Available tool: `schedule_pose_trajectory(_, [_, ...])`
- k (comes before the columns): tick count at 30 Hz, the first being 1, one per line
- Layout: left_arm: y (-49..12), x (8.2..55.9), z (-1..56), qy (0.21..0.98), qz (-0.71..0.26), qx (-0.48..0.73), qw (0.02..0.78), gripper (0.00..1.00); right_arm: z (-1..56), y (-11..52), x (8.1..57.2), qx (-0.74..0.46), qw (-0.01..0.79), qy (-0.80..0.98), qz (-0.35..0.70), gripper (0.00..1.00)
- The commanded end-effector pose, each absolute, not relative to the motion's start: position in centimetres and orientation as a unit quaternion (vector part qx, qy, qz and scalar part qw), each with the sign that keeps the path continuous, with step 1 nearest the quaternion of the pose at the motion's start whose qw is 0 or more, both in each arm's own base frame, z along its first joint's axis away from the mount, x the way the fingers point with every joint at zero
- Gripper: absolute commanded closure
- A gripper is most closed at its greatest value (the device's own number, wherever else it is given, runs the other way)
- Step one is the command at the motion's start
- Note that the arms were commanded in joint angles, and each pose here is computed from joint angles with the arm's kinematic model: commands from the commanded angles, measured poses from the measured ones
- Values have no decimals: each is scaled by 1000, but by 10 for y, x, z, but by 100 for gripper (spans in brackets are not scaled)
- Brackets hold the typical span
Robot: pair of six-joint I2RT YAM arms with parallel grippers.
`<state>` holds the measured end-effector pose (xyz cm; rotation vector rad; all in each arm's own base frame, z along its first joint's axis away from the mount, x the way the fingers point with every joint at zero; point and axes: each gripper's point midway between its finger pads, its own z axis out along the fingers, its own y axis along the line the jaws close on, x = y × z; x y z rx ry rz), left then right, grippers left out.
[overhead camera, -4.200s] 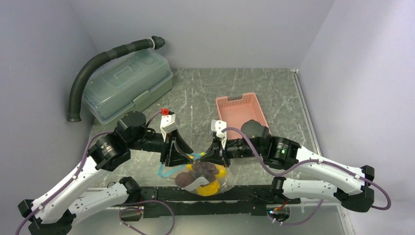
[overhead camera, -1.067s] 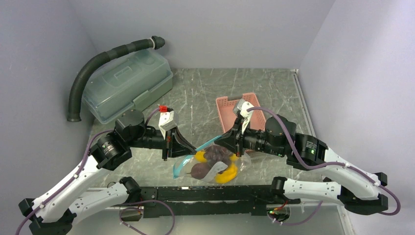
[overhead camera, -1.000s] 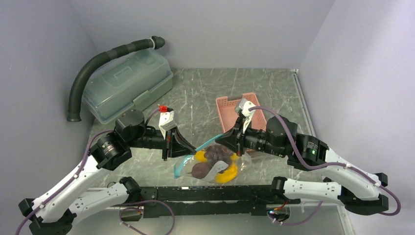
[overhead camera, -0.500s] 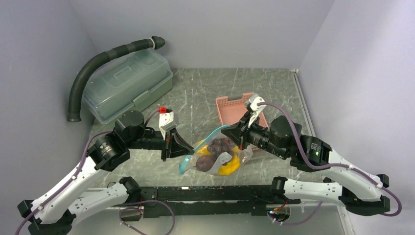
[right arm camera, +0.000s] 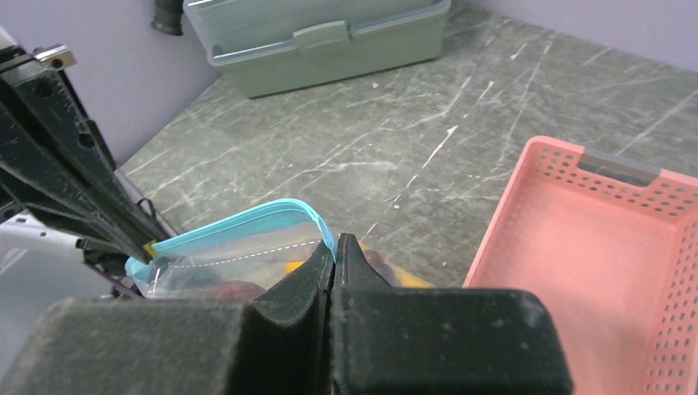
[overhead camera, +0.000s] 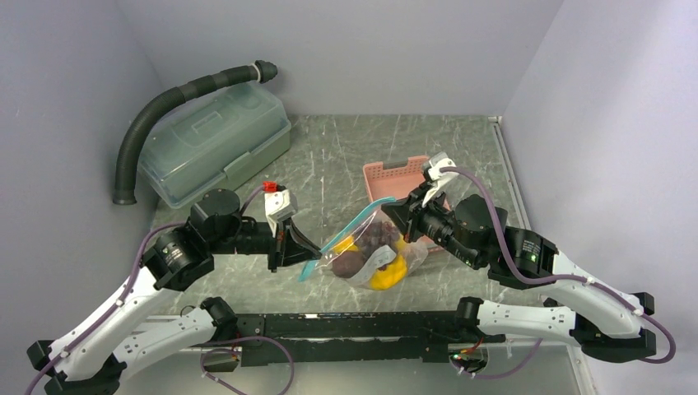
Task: Place the food in the zip-top bag and seal the zipper
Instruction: Zip the zipper food storage bag.
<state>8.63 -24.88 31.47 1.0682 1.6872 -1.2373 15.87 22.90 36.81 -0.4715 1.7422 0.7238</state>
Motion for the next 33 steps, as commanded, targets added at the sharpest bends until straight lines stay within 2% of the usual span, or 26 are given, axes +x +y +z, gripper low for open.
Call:
schedule_pose_trajectory(1, [-236,72,308,677,-481,425,361,100,410,194,187,-94,641,711,273,100])
schedule_pose_trajectory(19, [-234,75,300,691,-471,417,357,100,405,144,212,-37,680,722,124,100])
schedule_pose_trajectory(29, [-236,78,302,689,-471,416,361,100,410,150,206,-55,681,713,158,100])
schedule_pose_trajectory(33, [-237,83,304,692,-465,411,368,90,412,173,199,-94,672,706,204,100])
